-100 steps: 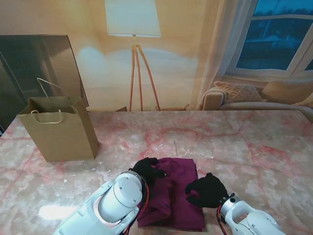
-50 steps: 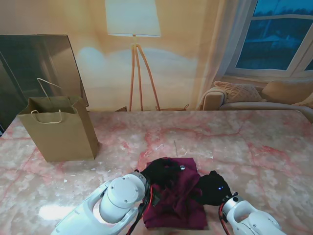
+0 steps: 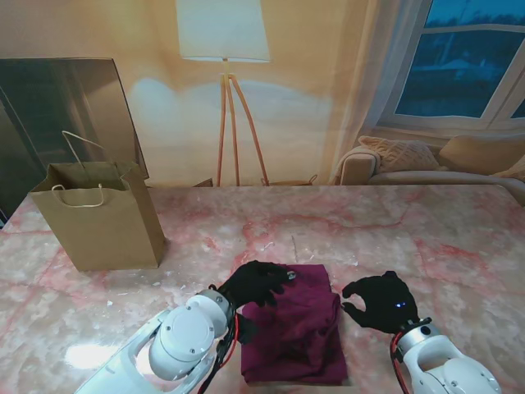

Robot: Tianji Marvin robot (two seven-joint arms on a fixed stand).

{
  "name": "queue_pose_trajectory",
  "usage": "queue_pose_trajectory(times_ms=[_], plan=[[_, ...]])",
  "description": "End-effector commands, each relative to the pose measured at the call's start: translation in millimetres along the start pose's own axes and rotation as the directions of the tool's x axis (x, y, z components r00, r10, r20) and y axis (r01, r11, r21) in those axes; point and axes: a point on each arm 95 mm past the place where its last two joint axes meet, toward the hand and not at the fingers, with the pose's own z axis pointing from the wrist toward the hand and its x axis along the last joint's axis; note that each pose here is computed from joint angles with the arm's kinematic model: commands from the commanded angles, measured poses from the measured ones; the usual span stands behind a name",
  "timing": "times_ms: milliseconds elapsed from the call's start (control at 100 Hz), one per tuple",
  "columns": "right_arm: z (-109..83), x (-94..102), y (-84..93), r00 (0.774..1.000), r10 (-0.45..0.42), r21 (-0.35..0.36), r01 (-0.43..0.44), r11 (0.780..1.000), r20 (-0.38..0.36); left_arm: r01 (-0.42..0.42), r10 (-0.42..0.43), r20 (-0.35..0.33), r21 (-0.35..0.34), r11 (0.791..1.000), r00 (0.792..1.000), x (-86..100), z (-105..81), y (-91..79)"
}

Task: Fold the socks and the shorts into the kraft paper bag

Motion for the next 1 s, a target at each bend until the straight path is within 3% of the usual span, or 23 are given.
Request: queue_pose_trajectory(times_ms=[0,80,140,370,470,640,700,880,990], plan=[[-0.3,7.6,7.4,1.000,0.013,-0.038,-0.013,0.999,-0.021,-0.023,0.024,-0.003,0.044,0.999,1.000,-11.4,0.3,-4.5],[1.1,13.9,12.3,0.998,0.033,-0.063,-0.036,0.997,-0.046,-0.119,0.123,-0.024,0.129,0.984,0.992,-21.3,3.7,-7.7],[3.6,19.9,13.7,0.997,0.052,-0.074,-0.056,0.996,-0.062,-0.213,0.224,-0.044,0.183,0.960,0.974,-29.5,7.7,-9.3],[29.5,40.0,9.4,0.993,0.063,-0.042,-0.067,0.997,-0.100,-0.502,0.532,-0.016,0.305,0.809,0.847,-49.0,27.2,-14.9],[44.4,46.1,4.5,0.994,0.054,-0.018,-0.056,0.998,-0.090,-0.577,0.609,-0.007,0.313,0.755,0.793,-53.0,37.7,-17.9],[64.4,55.6,-0.3,0.996,-0.009,0.022,0.011,1.000,-0.088,-0.665,0.685,0.019,0.261,0.700,0.728,-58.5,53.9,-22.3],[69.6,58.8,-0.6,0.997,-0.014,0.044,0.017,0.999,-0.079,-0.680,0.696,0.027,0.246,0.691,0.717,-60.3,59.5,-24.3],[85.0,64.7,-3.5,0.997,-0.024,0.164,0.035,0.986,-0.068,-0.682,0.692,0.020,0.195,0.705,0.722,-60.7,72.5,-24.0],[94.2,67.0,-9.1,0.998,-0.034,0.207,0.045,0.977,-0.056,-0.691,0.699,0.013,0.166,0.704,0.715,-60.3,79.7,-23.1]])
